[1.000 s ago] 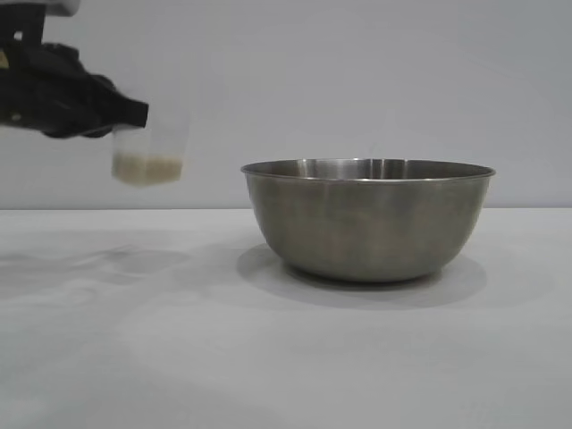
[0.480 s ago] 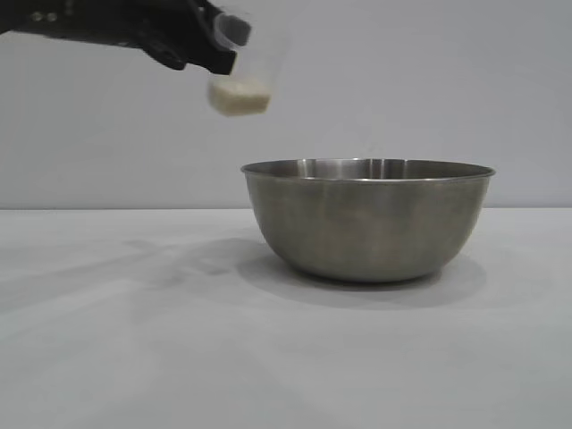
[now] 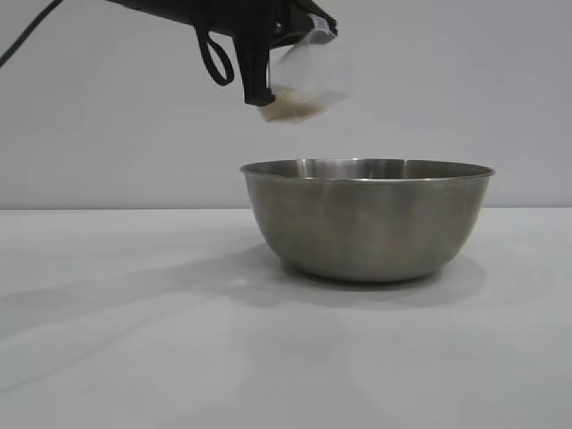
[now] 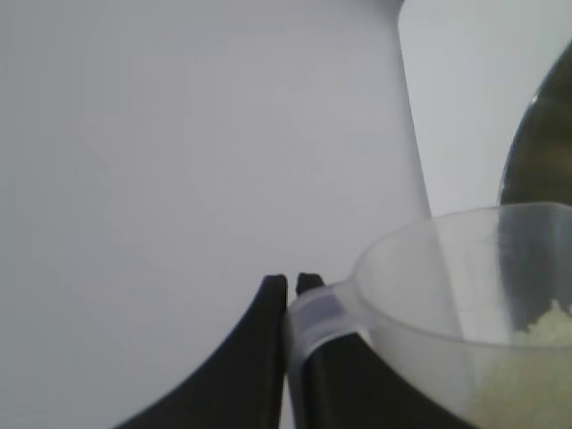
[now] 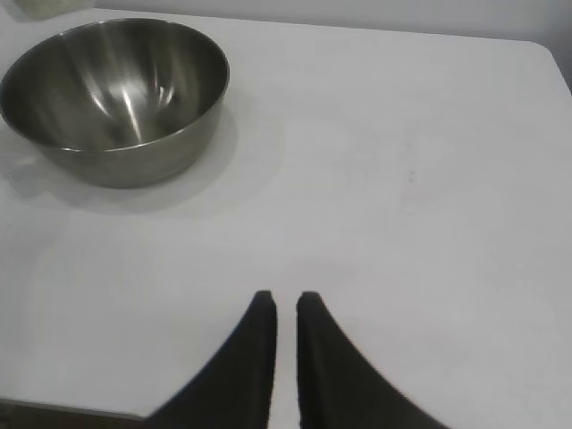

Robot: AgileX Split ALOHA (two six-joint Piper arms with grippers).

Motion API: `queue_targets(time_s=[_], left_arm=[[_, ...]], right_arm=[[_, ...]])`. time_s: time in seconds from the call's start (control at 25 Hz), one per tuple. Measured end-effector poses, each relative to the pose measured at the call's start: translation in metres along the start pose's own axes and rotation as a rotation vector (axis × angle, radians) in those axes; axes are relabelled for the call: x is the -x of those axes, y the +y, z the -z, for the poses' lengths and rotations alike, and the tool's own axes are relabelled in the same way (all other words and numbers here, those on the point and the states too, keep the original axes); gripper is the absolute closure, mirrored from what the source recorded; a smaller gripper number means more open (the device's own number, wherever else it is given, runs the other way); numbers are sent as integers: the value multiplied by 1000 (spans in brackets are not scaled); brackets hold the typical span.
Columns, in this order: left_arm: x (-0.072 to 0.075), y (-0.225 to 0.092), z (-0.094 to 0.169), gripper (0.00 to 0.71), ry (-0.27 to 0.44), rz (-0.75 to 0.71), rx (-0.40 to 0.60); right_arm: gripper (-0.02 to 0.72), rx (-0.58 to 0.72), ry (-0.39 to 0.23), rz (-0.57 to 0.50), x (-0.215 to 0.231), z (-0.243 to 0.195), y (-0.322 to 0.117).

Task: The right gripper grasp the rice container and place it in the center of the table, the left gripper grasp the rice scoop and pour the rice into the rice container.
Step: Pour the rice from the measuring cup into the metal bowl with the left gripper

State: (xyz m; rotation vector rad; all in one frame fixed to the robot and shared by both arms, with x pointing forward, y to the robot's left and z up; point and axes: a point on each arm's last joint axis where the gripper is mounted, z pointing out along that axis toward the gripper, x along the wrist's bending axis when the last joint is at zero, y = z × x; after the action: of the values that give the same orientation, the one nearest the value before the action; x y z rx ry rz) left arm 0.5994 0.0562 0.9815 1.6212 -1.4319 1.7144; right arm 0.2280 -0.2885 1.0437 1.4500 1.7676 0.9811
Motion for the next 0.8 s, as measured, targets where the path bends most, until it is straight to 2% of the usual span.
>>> queue_targets(time_s=[0.2, 0.52, 0.72, 0.8], left_arm=[[1, 13, -3, 710, -27, -258, 96], [-9, 34, -11, 710, 17, -513, 164], [-10, 35, -11, 710, 27, -564, 166], [-12, 33, -11, 710, 38, -489, 139]], right_arm=[[650, 0, 0, 0, 0, 0, 0], [650, 0, 0, 0, 0, 0, 0], [650, 0, 0, 0, 0, 0, 0], [650, 0, 0, 0, 0, 0, 0]])
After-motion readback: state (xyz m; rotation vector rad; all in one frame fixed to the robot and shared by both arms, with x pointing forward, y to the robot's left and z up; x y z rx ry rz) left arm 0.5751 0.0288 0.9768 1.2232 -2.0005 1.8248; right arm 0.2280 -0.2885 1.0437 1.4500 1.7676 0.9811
